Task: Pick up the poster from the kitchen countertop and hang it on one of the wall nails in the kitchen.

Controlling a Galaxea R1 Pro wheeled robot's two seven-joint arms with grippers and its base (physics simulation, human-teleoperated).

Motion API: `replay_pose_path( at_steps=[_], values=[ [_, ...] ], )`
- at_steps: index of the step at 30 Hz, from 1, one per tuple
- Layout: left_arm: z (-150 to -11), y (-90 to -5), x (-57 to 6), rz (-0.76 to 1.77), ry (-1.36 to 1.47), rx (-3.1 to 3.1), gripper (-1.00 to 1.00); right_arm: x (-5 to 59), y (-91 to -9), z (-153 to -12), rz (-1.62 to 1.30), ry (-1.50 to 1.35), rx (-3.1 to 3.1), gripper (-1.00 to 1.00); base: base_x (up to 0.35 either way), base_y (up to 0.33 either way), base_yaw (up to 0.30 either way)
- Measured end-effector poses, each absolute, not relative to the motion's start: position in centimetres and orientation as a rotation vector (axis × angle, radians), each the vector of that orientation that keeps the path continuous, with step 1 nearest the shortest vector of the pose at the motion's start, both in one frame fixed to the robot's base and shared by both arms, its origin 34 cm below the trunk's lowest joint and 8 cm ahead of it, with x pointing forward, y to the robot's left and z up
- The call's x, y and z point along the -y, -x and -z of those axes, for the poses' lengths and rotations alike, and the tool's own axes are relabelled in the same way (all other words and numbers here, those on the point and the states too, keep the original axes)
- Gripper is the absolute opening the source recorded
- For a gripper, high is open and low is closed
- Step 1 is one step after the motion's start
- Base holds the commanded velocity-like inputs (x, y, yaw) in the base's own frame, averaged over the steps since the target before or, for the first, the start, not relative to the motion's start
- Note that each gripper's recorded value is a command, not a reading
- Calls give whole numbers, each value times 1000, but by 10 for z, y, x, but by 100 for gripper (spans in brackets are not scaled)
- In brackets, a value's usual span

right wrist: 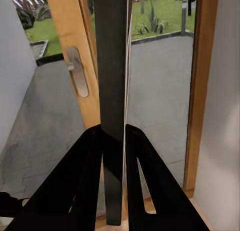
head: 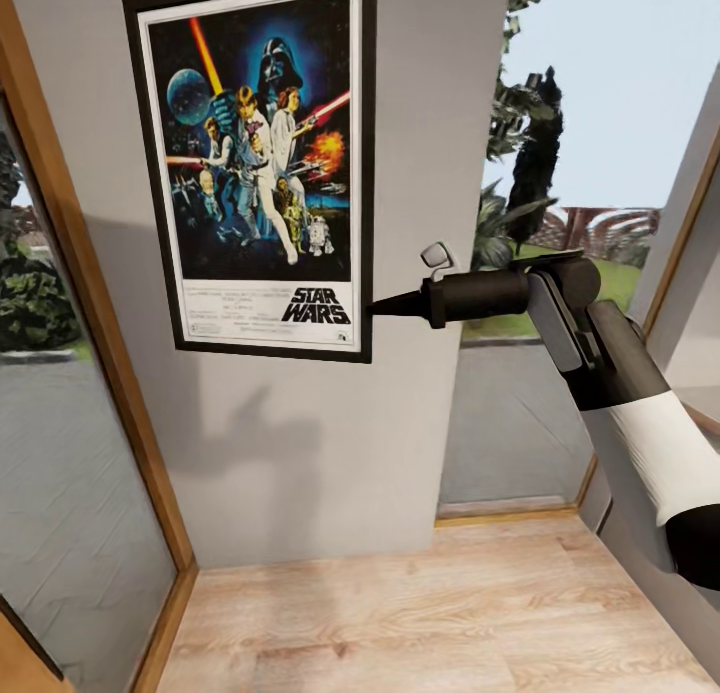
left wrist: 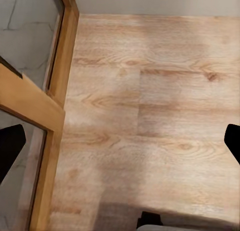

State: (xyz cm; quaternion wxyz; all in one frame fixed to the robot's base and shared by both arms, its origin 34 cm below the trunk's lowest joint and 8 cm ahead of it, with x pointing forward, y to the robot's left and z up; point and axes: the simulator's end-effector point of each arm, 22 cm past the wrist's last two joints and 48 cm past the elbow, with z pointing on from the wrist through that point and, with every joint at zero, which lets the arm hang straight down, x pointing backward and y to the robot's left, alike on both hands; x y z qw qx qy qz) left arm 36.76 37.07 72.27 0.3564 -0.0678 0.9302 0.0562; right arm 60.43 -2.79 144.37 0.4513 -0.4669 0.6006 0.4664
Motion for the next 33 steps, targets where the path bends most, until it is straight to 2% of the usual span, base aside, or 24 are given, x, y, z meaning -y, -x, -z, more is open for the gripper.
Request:
replay_pose_path(
  at_steps=[33],
  values=[
    [-723, -367, -371, -145, 175, -2402, 100, 28, -597, -1445, -1180, 1176, -1469, -100, 319, 1, 0]
  ],
)
